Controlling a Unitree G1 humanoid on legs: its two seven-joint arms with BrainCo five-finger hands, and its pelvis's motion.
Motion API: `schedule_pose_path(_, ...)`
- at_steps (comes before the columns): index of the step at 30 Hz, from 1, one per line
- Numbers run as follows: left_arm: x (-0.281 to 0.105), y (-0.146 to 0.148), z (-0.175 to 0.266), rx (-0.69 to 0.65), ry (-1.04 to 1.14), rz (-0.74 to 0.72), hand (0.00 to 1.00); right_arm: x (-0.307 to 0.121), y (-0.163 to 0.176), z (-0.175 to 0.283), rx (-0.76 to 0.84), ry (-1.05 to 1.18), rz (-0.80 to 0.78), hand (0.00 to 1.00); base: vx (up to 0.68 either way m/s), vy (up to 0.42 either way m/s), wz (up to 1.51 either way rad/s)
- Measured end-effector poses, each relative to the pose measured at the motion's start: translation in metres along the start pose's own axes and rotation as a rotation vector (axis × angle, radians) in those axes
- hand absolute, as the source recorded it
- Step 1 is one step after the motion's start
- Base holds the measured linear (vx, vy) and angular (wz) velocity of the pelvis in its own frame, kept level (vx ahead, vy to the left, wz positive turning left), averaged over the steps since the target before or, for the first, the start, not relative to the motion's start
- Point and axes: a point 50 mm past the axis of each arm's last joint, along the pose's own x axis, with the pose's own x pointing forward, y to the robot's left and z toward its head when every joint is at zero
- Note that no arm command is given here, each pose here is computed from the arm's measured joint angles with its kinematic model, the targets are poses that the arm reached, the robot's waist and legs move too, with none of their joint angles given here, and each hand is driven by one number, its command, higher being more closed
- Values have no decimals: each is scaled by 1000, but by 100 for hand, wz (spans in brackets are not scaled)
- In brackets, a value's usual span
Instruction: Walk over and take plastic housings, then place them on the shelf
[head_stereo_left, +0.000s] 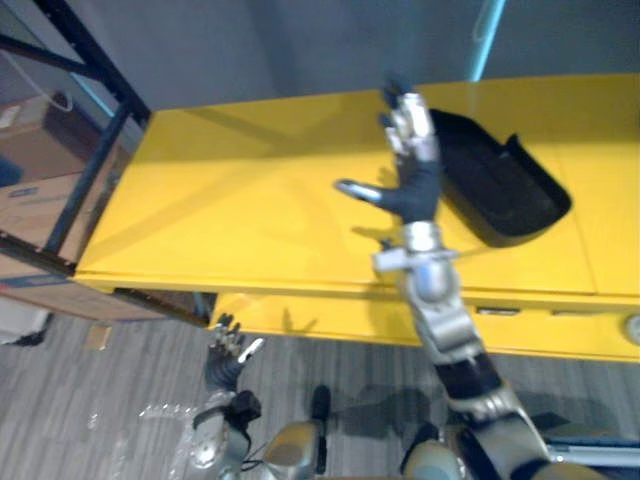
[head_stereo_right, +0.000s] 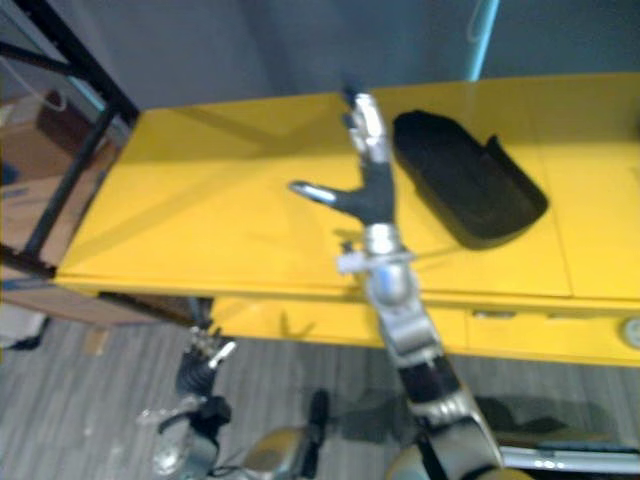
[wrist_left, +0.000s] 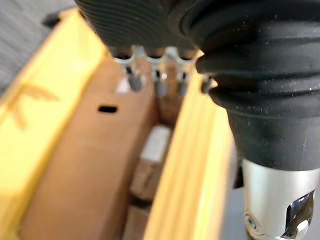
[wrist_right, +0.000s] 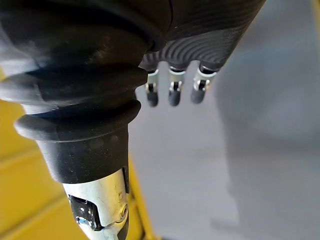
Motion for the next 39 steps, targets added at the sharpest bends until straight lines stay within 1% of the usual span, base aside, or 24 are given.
schedule_pose_path(1,0,2,1,7,0,7,0,-1,-10,0,-38,6,-5,0,48,35,-18)
schedule_pose_path(3,1,10,5,35,-14,20,0,-5,-46,1,-190,32,5,0,55,25,-25)
schedule_pose_path(5,-1,14,6,59,-16,34,0,-8,-63,5,-318,53,74,0,58,6,-11)
schedule_pose_path(6,-3,15,6,72,-14,31,0,-8,-69,6,-376,67,128,0,52,0,2)
schedule_pose_path(8,-4,15,6,81,-13,24,0,-7,-74,7,-435,83,192,0,43,3,1)
schedule_pose_path(10,-5,18,6,103,-6,17,0,-6,-77,4,-497,106,233,0,0,0,0)
schedule_pose_path(12,-5,20,7,121,-6,11,0,-9,-86,-8,-547,185,243,0,0,0,0)
schedule_pose_path(15,-4,22,8,154,-3,1,0,-14,-89,-22,-579,263,291,0,-10,48,0)
schedule_pose_path(17,-3,25,9,193,5,-7,0,-19,-85,-32,-593,313,367,0,2,35,-1)
schedule_pose_path(20,-2,27,12,217,6,-17,0,-26,-86,-46,-626,385,436,0,14,16,9)
schedule_pose_path(23,-2,24,15,213,-1,-25,0,-31,-95,-53,-647,438,438,0,18,15,9)
schedule_pose_path(28,-1,22,18,211,-6,-34,0,-33,-98,-55,-657,463,466,0,7,8,5)
schedule_pose_path(34,-1,24,20,216,-10,-25,0,-52,-101,-63,-688,534,502,0,0,0,0)
schedule_pose_path(39,2,29,27,255,-28,-32,0,-64,-108,-69,-691,591,497,0,-1,6,-2)
